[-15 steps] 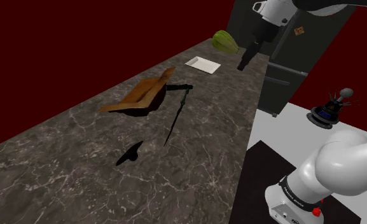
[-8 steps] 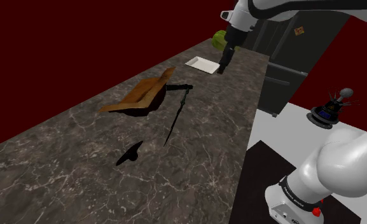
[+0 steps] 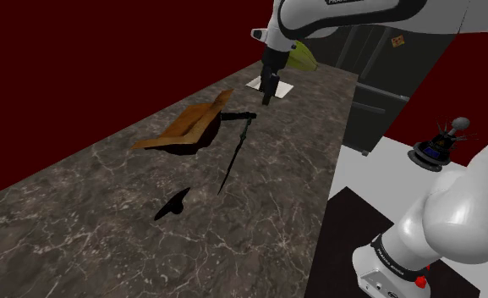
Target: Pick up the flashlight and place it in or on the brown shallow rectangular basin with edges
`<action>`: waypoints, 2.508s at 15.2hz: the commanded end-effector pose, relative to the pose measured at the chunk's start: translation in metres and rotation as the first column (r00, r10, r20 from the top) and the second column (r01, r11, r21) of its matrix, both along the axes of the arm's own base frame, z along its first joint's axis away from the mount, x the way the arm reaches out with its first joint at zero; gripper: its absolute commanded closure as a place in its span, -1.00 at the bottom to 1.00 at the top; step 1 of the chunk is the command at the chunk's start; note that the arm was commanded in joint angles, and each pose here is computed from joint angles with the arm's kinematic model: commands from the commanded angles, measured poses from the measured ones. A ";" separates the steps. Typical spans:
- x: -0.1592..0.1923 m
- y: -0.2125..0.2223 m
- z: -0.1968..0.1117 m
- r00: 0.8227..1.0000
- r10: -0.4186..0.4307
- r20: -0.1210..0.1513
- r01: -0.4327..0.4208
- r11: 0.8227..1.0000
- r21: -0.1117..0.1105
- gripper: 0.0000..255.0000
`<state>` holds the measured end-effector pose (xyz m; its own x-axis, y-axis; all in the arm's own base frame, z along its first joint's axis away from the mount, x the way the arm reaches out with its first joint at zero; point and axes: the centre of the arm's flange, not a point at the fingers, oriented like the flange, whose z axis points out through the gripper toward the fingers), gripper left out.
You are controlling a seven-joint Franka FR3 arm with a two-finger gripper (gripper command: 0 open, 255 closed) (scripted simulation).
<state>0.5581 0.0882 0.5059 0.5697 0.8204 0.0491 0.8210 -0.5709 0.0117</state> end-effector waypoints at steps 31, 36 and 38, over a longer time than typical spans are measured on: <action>0.052 0.059 -0.087 0.969 0.246 -0.035 -0.247 0.968 -0.040 1.00; 0.052 0.059 -0.060 0.969 0.246 -0.035 -0.247 0.968 -0.040 1.00; 0.052 0.059 -0.050 0.969 0.246 -0.035 -0.247 0.968 -0.040 1.00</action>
<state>0.6097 0.1470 0.4516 0.3508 0.9364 -0.0037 0.9364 -0.3508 0.0056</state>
